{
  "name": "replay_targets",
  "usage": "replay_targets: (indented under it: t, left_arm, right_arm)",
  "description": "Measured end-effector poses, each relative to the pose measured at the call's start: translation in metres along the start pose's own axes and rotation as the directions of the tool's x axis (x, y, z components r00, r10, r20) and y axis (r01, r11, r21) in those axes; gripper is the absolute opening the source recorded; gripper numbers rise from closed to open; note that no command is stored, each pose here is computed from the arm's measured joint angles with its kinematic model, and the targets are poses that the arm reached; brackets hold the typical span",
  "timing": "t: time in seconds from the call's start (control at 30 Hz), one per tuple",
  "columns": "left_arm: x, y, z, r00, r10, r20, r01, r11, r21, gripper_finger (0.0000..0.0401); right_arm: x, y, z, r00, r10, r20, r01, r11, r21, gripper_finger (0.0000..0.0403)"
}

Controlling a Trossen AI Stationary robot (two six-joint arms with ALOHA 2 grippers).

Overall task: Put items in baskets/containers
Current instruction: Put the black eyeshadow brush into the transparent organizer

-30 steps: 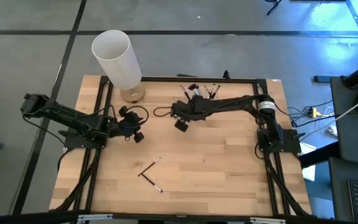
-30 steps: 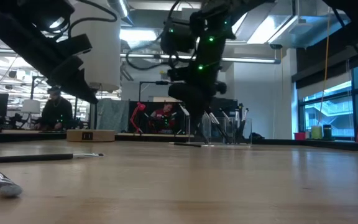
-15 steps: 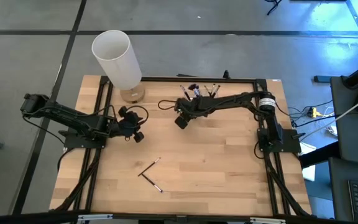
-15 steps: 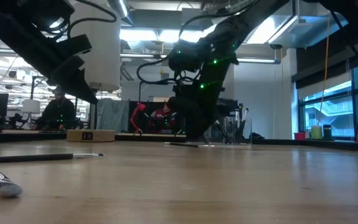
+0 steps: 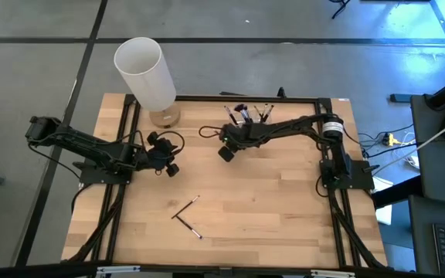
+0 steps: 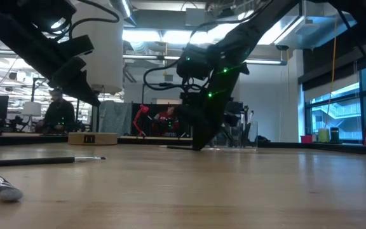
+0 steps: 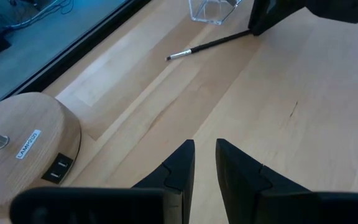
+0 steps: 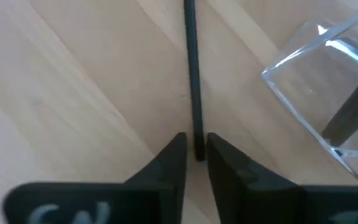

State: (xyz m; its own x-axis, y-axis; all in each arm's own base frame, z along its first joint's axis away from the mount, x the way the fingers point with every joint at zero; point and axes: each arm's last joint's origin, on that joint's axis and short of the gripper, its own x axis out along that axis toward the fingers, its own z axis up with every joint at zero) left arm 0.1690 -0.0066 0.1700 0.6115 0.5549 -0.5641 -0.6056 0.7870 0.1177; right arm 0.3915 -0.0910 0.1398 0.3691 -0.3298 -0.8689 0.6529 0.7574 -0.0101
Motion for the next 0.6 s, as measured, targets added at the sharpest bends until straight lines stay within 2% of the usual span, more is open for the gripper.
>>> replay_targets:
  t: [0.17,0.3,0.43,0.6]
  left_arm:
    - [0.000,0.000,0.000,1.000,-0.001,0.004,0.001,1.000,-0.002,0.0061]
    - [0.000,0.000,0.000,1.000,-0.001,0.003,0.001,1.000,0.000,0.0061]
    - [0.000,0.000,0.000,1.000,-0.003,0.002,0.003,1.000,0.001,0.0061]
    - [0.000,0.000,0.000,1.000,-0.009,-0.005,0.009,1.000,-0.001,0.0061]
  right_arm:
    - [0.000,0.004,-0.008,0.999,0.021,-0.031,-0.021,1.000,-0.019,0.0010]
    - [-0.002,0.012,-0.015,0.991,0.089,-0.098,-0.092,0.995,-0.027,0.0017]
    - [-0.010,0.030,-0.037,0.945,0.189,-0.268,-0.197,0.980,-0.002,0.0008]
    - [-0.026,0.059,-0.069,0.908,0.155,-0.390,-0.182,0.983,-0.034,0.0006]
